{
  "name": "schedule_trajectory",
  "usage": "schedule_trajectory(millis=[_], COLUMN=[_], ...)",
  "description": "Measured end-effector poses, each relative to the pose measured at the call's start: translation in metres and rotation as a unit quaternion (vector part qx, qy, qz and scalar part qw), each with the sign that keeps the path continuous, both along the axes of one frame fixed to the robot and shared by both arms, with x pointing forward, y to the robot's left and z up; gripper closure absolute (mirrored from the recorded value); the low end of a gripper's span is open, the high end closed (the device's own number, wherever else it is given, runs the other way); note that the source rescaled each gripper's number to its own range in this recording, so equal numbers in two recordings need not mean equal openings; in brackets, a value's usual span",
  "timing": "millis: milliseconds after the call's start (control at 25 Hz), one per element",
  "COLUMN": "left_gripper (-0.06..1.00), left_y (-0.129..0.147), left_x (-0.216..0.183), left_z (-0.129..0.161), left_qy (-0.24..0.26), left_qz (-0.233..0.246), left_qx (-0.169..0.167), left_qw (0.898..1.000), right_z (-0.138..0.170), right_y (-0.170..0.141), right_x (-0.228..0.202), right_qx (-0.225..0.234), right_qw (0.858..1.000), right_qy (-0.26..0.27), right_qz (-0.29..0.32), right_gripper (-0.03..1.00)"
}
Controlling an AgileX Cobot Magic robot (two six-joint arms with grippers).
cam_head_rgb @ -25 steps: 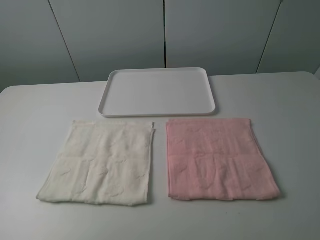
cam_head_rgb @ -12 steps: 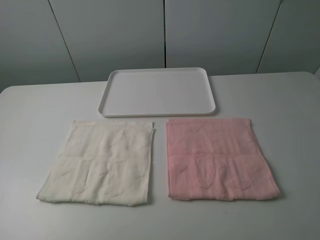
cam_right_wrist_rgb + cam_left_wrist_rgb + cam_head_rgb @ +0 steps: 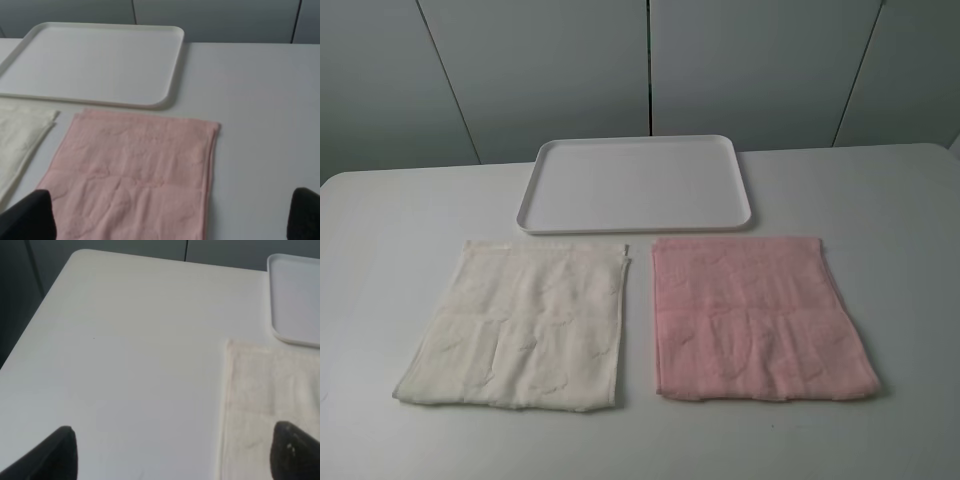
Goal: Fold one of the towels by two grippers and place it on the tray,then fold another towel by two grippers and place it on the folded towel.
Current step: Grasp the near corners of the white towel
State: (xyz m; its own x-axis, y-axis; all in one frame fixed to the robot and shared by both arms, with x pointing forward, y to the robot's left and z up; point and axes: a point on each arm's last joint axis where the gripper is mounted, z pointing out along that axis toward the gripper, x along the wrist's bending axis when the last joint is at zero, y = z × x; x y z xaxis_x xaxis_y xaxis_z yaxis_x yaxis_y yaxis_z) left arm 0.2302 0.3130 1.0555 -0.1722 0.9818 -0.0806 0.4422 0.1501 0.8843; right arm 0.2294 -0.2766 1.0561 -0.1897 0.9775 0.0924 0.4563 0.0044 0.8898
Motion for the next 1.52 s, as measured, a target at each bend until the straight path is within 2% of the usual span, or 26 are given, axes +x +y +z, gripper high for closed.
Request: schedule_trajectory(millis=[160,280,400,520,600,720,800,840,920,1000,1040,1080,1200,1280,1400,1480,1520], left_gripper=[-0.06,-0.06,-0.06,-0.06,-0.06,-0.06,-0.06,-0.06,-0.06,-0.06,-0.06,-0.06,-0.06,-0.06,-0.06,-0.06,-0.06], left_y=[-0.004,-0.005,-0.005,-0.006,-0.006,-0.012,-0.019,-0.024,-0.037,-0.051,-0.057,-0.064,-0.082,-0.091,-0.096,-0.095,-0.094], left_x=[0.001,0.011,0.034,0.072,0.1,0.146,0.176,0.188,0.213,0.23,0.237,0.243,0.255,0.261,0.263,0.26,0.258], left_z=[0.005,0.023,0.046,0.061,0.066,0.064,0.056,0.052,0.034,0.015,0.004,-0.007,-0.035,-0.051,-0.077,-0.09,-0.094], left_qy=[0.007,0.021,0.04,0.093,0.136,0.184,0.214,0.225,0.257,0.284,0.299,0.312,0.343,0.354,0.37,0.383,0.383], left_qz=[-0.05,-0.07,-0.103,-0.152,-0.19,-0.259,-0.315,-0.346,-0.409,-0.461,-0.482,-0.499,-0.538,-0.558,-0.586,-0.599,-0.603], left_qx=[0.049,0.078,0.134,0.198,0.235,0.283,0.323,0.347,0.391,0.42,0.429,0.432,0.431,0.432,0.433,0.429,0.43], left_qw=[0.998,0.994,0.985,0.964,0.943,0.905,0.866,0.842,0.783,0.728,0.704,0.684,0.638,0.613,0.576,0.557,0.553], right_z=[0.006,0.009,0.019,0.032,0.04,0.046,0.046,0.044,0.036,0.027,0.022,0.017,0.001,-0.01,-0.031,-0.044,-0.049], right_y=[0.004,0.005,0.008,0.013,0.016,0.02,0.023,0.024,0.026,0.033,0.039,0.044,0.07,0.087,0.113,0.129,0.136], right_x=[0.002,0.011,0.032,0.057,0.078,0.107,0.125,0.134,0.151,0.162,0.167,0.17,0.176,0.177,0.174,0.17,0.17], right_qx=[0.028,0.044,0.055,0.05,0.03,-0.01,-0.049,-0.067,-0.099,-0.12,-0.129,-0.14,-0.167,-0.192,-0.245,-0.272,-0.285], right_qw=[0.999,0.999,0.998,0.996,0.993,0.983,0.97,0.961,0.943,0.926,0.916,0.907,0.871,0.849,0.805,0.781,0.77], right_qy=[-0.027,-0.009,0.01,0.022,0.034,0.048,0.06,0.068,0.083,0.091,0.096,0.099,0.118,0.133,0.161,0.18,0.183], right_qz=[0.01,0.015,0.028,0.069,0.106,0.175,0.231,0.26,0.305,0.346,0.369,0.384,0.446,0.474,0.516,0.533,0.54], right_gripper=[-0.03,-0.03,-0.03,-0.03,-0.03,-0.03,-0.03,-0.03,-0.03,-0.03,-0.03,-0.03,-0.03,-0.03,-0.03,-0.03,-0.03])
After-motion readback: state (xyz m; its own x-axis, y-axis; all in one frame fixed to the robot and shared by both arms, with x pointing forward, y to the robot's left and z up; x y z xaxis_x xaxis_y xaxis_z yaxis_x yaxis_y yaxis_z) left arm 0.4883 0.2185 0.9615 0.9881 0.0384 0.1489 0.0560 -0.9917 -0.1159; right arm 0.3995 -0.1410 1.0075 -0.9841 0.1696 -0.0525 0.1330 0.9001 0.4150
